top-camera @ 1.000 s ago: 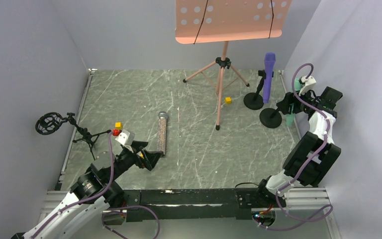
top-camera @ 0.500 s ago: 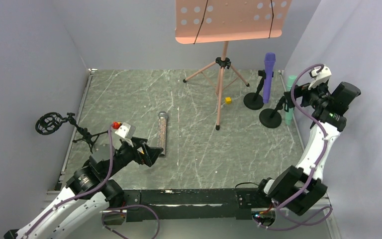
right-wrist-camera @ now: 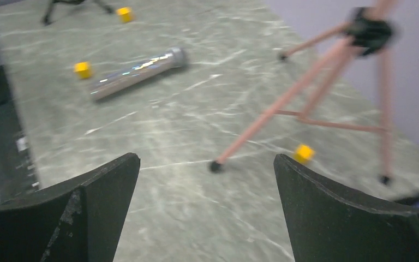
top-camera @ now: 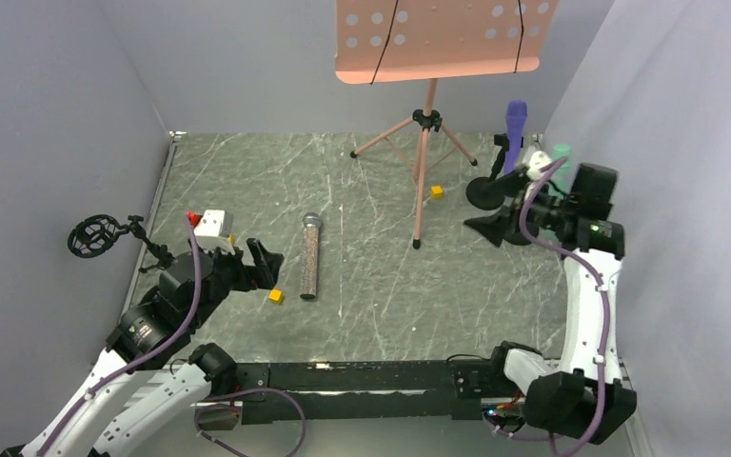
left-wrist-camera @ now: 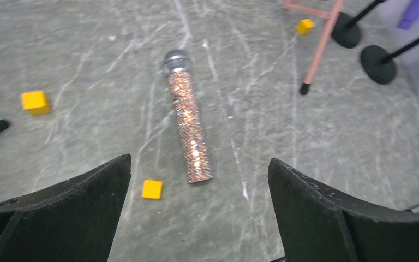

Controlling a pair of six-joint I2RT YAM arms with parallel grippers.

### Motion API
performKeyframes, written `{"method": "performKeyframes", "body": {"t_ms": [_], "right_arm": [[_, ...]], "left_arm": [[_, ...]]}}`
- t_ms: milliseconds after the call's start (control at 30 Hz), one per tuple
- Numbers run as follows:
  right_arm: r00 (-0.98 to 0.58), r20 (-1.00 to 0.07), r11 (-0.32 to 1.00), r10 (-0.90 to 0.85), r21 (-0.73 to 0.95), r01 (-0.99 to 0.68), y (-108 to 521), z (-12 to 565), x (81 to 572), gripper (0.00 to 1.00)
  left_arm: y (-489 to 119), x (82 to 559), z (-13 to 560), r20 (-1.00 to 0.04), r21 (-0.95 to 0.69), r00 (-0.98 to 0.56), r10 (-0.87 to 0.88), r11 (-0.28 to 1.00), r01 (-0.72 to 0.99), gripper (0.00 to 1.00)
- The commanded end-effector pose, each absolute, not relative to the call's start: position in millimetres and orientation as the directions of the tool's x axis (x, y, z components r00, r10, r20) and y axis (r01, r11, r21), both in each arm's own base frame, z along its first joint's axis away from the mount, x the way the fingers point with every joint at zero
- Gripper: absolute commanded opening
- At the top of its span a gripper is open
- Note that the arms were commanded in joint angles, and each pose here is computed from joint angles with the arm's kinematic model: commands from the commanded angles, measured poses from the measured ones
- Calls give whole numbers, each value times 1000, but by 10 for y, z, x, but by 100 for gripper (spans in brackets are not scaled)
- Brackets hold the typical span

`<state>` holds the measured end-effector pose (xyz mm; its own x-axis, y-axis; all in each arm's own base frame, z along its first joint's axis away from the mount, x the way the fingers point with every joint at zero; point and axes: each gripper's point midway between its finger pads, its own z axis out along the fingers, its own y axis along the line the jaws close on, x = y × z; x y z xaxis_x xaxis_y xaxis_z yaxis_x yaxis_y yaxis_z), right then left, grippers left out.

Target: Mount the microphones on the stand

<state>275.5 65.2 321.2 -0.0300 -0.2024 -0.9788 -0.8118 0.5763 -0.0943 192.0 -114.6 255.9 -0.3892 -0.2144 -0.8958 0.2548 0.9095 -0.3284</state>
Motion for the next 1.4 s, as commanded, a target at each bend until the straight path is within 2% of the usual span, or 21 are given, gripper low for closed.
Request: {"method": "performKeyframes", "body": {"t_ms": [0,200,467,733,1067,1367], "right_arm": [[-74,-980,432,-185,-14,-902,1109,2877,2493,100],[-115,-980,361,-161,50,-931,1328,2641,2383,100],[-152,-973,346,-175,84,-934,1373,2510,2384,100],[-135,-974,355,-183,62,-933,1366,2516,2369,100],[-129,-971,353,-202,50,-934,1354,2511,2353,100],[-137,-969,347,-208,57,-936,1351,2488,2353,100]], "left_arm": [[-810,1936,2466,-881,-289,-412,-231,954,82,99],[-337,1905,2212,-879,-206,-408,-246,968,-141,99],[168,2050,2296,-923,-47,-344,-174,937,-347,98],[679,2318,2255,-925,-61,-288,-249,845,-531,95],[1287,2576,2231,-928,-23,-256,-270,728,-685,83],[1544,2766,2099,-943,29,-250,-218,696,-717,63]]}}
